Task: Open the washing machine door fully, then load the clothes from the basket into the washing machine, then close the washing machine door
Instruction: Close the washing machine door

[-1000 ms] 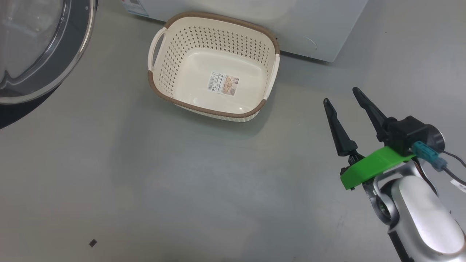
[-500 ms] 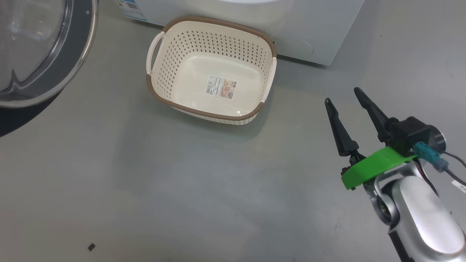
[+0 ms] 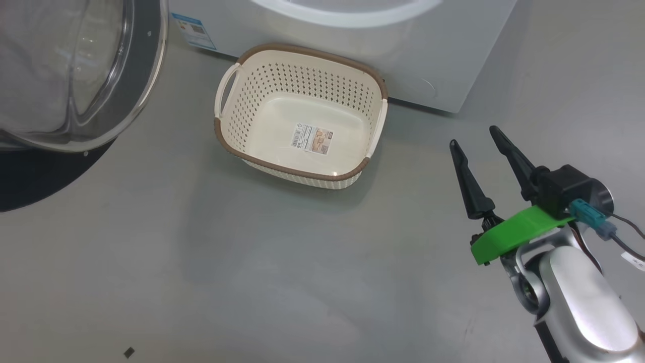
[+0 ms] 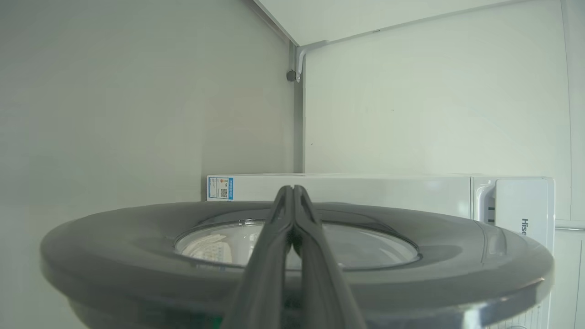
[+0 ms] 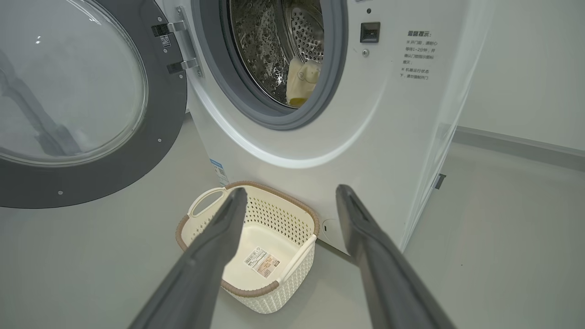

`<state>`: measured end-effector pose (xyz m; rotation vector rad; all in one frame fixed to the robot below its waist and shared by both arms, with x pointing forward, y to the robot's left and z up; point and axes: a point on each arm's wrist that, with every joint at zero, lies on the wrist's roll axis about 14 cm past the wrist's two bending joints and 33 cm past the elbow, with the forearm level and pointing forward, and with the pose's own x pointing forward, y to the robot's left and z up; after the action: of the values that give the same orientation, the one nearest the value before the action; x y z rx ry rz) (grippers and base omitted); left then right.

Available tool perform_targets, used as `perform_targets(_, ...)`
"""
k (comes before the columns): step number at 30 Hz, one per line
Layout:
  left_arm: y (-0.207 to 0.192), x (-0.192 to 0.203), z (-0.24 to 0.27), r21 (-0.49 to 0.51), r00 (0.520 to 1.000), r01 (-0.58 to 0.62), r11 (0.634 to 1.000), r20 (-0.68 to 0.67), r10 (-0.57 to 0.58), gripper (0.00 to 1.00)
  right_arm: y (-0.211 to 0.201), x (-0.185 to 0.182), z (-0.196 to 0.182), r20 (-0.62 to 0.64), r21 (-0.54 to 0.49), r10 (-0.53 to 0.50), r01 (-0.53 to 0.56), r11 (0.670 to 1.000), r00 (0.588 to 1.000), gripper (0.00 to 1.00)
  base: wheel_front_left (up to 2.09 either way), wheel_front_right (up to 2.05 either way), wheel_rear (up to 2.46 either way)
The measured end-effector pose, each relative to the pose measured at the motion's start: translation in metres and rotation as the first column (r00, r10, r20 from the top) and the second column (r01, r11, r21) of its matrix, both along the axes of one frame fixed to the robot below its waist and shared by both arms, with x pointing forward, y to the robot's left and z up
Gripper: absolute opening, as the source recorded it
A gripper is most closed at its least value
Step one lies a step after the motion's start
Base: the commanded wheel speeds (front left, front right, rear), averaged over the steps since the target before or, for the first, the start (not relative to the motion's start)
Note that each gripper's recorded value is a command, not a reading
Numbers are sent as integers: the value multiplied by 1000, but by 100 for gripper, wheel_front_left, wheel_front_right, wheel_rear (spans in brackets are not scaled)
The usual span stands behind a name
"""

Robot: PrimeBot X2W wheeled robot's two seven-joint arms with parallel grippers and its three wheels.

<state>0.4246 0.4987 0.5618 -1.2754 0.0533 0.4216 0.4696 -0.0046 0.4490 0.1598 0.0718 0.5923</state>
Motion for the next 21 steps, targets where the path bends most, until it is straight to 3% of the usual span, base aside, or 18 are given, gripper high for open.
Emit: perform_targets(21, -63, -5, -10, 25, 958, 285, 958, -33, -284, 0, 7, -10, 12, 17, 33, -5, 4, 999, 1000, 100, 0, 0, 0)
